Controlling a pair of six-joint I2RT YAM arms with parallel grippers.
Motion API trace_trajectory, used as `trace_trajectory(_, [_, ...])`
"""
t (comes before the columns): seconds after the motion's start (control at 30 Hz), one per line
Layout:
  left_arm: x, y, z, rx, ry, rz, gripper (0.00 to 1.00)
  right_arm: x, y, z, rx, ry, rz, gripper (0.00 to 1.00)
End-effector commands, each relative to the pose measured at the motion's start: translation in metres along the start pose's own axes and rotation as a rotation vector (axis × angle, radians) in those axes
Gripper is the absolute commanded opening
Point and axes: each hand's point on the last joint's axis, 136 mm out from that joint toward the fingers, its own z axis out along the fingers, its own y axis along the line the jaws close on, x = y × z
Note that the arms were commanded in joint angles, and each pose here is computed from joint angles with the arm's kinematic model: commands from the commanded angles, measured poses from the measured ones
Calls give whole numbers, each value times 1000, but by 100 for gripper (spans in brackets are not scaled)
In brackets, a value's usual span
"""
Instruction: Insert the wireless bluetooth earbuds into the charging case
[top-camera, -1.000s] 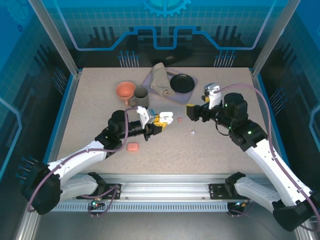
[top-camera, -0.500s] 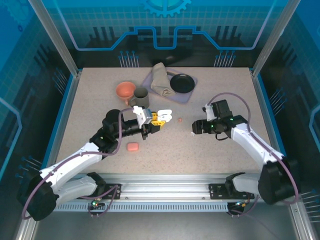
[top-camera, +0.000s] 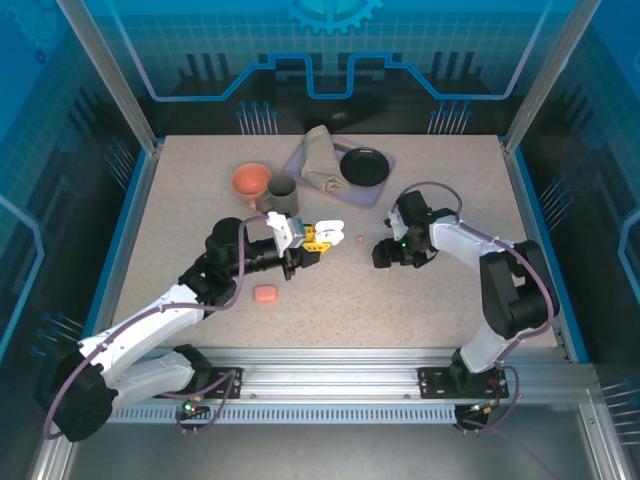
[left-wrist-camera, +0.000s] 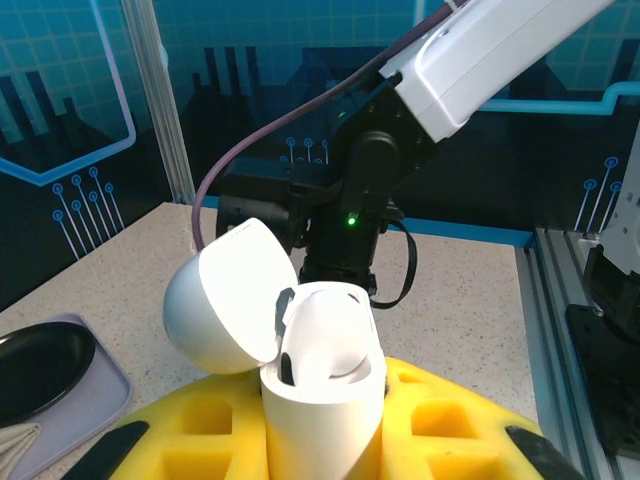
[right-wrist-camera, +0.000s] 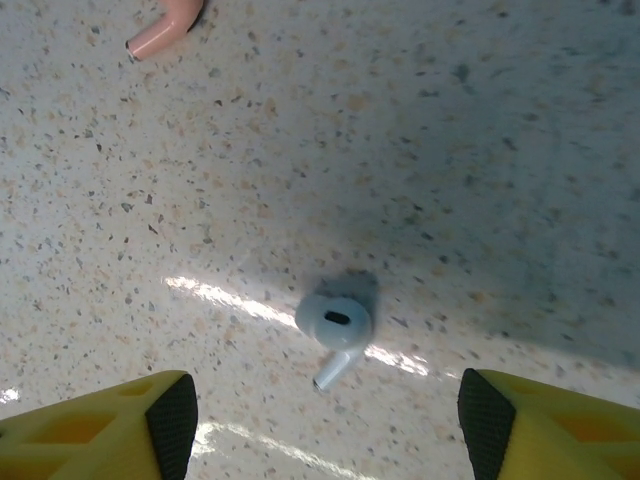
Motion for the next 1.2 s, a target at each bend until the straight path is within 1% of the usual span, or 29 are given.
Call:
trace_trajectory(0.0, [-16,-7,-4,19,-33,32,0,-4,8,7,31,21,-16,73])
trace_trajectory(0.17, [-14,-8,-8,12,-27,34,0,5,11,21,53,74,-1,71])
trace_trajectory(0.3, [-13,-9,-10,8,-25,36,0,12,14,24,51,92,14,70])
trace_trajectory(0.47, [-12,-8,-10,3,-20,39,0,17,27,20,-12,94,31,66])
trace_trajectory(0.6, [-10,-7,-9,2,-17,39,0,18,29,14,-20,82,39,62])
trace_trajectory(0.9, [-11,-7,-9,4,-15,39,0,5,17,-1,69,77,-21,61])
trace_trajectory(1.03, [-11,-8,-10,4,-15,39,0,3,9,4,114,112,-58,56])
trace_trajectory(1.17, [-11,-8,-11,0,-13,41,0,1,7,10,123,138,-91,52])
